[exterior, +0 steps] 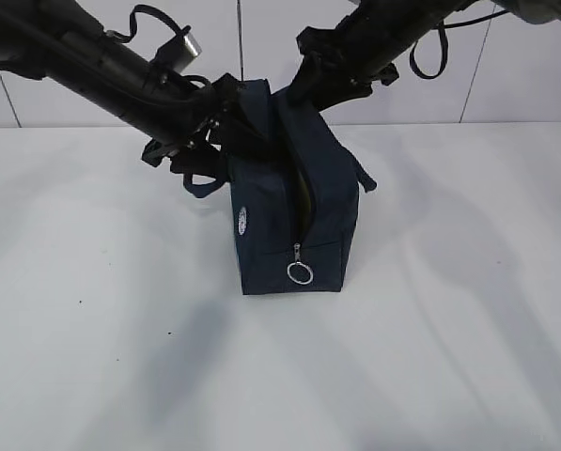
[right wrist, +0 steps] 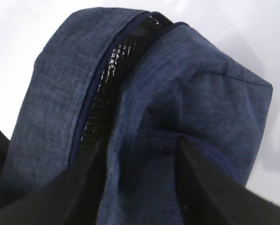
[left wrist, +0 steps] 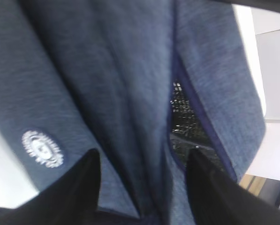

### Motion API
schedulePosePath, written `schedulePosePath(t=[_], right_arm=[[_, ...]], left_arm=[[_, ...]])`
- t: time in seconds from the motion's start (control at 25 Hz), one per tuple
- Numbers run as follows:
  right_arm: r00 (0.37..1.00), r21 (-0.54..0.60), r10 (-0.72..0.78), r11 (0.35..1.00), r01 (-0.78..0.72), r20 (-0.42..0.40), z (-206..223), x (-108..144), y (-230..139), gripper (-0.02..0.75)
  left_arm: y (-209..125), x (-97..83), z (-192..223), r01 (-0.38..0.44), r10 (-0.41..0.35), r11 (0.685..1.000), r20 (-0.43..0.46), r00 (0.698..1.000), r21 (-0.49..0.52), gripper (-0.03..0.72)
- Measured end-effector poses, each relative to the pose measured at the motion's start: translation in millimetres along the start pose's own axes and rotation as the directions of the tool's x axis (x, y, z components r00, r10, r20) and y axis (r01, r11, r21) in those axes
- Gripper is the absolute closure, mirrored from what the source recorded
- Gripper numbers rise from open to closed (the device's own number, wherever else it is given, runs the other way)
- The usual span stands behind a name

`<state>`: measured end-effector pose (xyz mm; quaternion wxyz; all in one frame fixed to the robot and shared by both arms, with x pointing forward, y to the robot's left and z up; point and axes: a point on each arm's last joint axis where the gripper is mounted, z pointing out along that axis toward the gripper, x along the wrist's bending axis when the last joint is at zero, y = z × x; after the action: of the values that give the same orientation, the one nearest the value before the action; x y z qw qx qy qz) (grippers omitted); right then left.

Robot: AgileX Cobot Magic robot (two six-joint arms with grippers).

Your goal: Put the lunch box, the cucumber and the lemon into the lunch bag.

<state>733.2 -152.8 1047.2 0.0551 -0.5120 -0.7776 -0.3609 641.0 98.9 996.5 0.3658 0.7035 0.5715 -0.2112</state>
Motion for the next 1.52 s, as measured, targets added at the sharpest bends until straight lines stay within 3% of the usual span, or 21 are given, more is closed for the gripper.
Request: schedulePosePath(t=[0.2, 0.52, 0.72, 0.96, 1.2, 1.52], right_arm=[[1.000, -0.037, -0.009, 0.999, 0.009, -0.002, -8.8, 5.8, 6.8, 0.306], [0.995, -0.242, -0.099, 0.965, 0.097, 0.001, -64.5, 42.3, 36.1, 0.293], [0.982, -0.423, -0.191, 0.889, 0.174, 0.003, -120.2, 81.6, 47.2, 0.295], [0.965, -0.508, -0.261, 0.830, 0.230, 0.010, -176.6, 121.6, 40.6, 0.352], [0.929, -0.624, -0.365, 0.714, 0.318, 0.056, -258.7, 179.6, 15.9, 0.367], [0.885, -0.728, -0.438, 0.554, 0.404, 0.158, -347.5, 239.4, -34.3, 0.367]], left_arm=[[1.6, 3.0, -15.2, -0.042, 0.042, 0.999, -0.054, 0.998, -0.004, 0.256], [0.7, -17.8, -54.1, -0.211, 0.200, 0.977, -0.188, 0.962, -0.040, 0.256], [0.1, -42.7, -89.7, -0.331, 0.289, 0.936, -0.272, 0.918, -0.122, 0.273], [-6.8, -76.2, -131.9, -0.436, 0.353, 0.870, -0.328, 0.876, -0.229, 0.288], [-19.1, -105.5, -166.8, -0.506, 0.398, 0.804, -0.350, 0.848, -0.313, 0.293], [-41.3, -112.3, -181.3, -0.529, 0.414, 0.786, -0.363, 0.835, -0.320, 0.294]])
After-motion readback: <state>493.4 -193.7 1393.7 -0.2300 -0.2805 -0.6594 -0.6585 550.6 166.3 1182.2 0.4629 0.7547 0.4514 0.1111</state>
